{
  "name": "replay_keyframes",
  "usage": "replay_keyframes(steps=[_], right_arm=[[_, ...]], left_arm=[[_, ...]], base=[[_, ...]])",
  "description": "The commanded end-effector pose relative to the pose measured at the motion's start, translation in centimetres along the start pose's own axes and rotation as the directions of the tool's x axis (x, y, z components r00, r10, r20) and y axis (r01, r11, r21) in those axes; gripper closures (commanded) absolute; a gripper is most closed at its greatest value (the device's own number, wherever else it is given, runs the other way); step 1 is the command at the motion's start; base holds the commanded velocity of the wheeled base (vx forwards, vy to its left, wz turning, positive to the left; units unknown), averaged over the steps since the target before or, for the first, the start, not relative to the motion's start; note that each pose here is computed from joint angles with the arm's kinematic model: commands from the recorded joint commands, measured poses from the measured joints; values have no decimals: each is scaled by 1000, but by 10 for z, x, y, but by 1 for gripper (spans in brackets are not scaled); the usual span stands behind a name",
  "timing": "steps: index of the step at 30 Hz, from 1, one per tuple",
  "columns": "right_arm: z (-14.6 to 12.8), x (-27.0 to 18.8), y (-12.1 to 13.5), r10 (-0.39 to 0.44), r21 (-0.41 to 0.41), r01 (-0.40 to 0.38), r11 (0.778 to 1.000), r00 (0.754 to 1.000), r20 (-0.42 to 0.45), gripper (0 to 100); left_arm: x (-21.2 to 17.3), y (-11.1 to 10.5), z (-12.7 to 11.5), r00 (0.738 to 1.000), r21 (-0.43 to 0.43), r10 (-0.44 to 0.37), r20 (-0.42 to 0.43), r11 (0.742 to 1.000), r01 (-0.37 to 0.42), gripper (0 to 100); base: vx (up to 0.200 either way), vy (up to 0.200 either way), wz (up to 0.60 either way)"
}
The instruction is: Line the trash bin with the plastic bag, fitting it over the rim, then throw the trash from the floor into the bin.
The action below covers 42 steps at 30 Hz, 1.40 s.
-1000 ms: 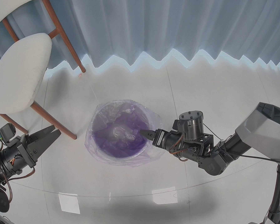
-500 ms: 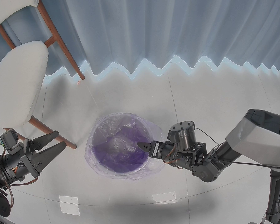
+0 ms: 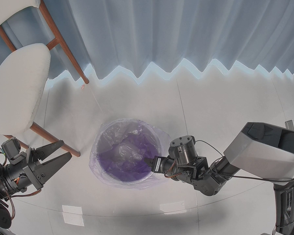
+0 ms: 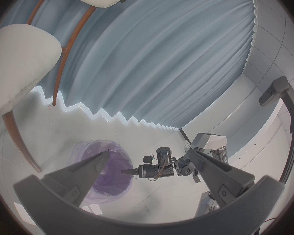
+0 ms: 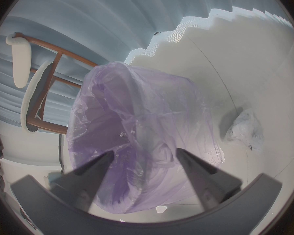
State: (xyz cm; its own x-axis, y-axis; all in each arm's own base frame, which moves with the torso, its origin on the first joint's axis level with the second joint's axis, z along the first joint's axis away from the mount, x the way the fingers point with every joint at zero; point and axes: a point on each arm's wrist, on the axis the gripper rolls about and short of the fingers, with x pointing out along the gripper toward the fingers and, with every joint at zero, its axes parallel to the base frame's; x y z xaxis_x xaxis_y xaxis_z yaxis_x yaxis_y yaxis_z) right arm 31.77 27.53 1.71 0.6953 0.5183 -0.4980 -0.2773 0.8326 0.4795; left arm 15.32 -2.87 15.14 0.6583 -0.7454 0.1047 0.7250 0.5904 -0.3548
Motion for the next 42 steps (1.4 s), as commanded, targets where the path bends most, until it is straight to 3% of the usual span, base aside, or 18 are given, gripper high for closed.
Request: replay_keyframes(steps=[1, 11, 18, 20, 24, 28, 32, 36, 41, 42], right_arm=[[-3, 2, -2, -7, 0, 7, 1000, 1000, -9, 100], [12, -9, -7, -6, -9, 6, 1000, 1000, 29, 100], [26, -35, -14, 42, -129, -32, 991, 997, 70, 100], [25, -45, -22, 69, -172, -51, 984, 992, 103, 100], [25, -61, -34, 152, -174, -124, 977, 976, 159, 100], [26, -71, -48, 197, -167, -166, 972, 961, 195, 100], [34, -85, -48, 269, -121, -245, 962, 930, 252, 100], [42, -102, -40, 331, -70, -325, 943, 904, 271, 100], [44, -107, -36, 348, -60, -346, 936, 896, 275, 100], [44, -108, -35, 354, -63, -351, 934, 894, 275, 100]], left_arm=[[1, -3, -3, 1000, -8, -19, -13, 1000, 19, 0], [3, -8, -9, 998, -27, -47, -38, 999, 46, 0], [3, -5, -10, 998, -38, -35, -43, 999, 34, 0], [5, 1, -10, 999, -56, -11, -47, 998, 9, 0], [8, 16, -12, 997, -124, 49, -60, 991, -56, 0], [12, 33, -9, 994, -234, 95, -51, 967, -105, 0], [17, 57, 1, 988, -361, 154, -22, 920, -152, 0], [20, 73, -5, 982, -406, 186, -44, 894, -188, 0], [22, 80, -15, 978, -441, 191, -88, 873, -210, 0], [25, 87, -25, 973, -463, 194, -123, 856, -230, 0]], base=[[0, 0, 0], [0, 0, 0], [0, 0, 0], [0, 0, 0], [0, 0, 0], [0, 0, 0], [0, 0, 0], [0, 0, 0], [0, 0, 0], [0, 0, 0]])
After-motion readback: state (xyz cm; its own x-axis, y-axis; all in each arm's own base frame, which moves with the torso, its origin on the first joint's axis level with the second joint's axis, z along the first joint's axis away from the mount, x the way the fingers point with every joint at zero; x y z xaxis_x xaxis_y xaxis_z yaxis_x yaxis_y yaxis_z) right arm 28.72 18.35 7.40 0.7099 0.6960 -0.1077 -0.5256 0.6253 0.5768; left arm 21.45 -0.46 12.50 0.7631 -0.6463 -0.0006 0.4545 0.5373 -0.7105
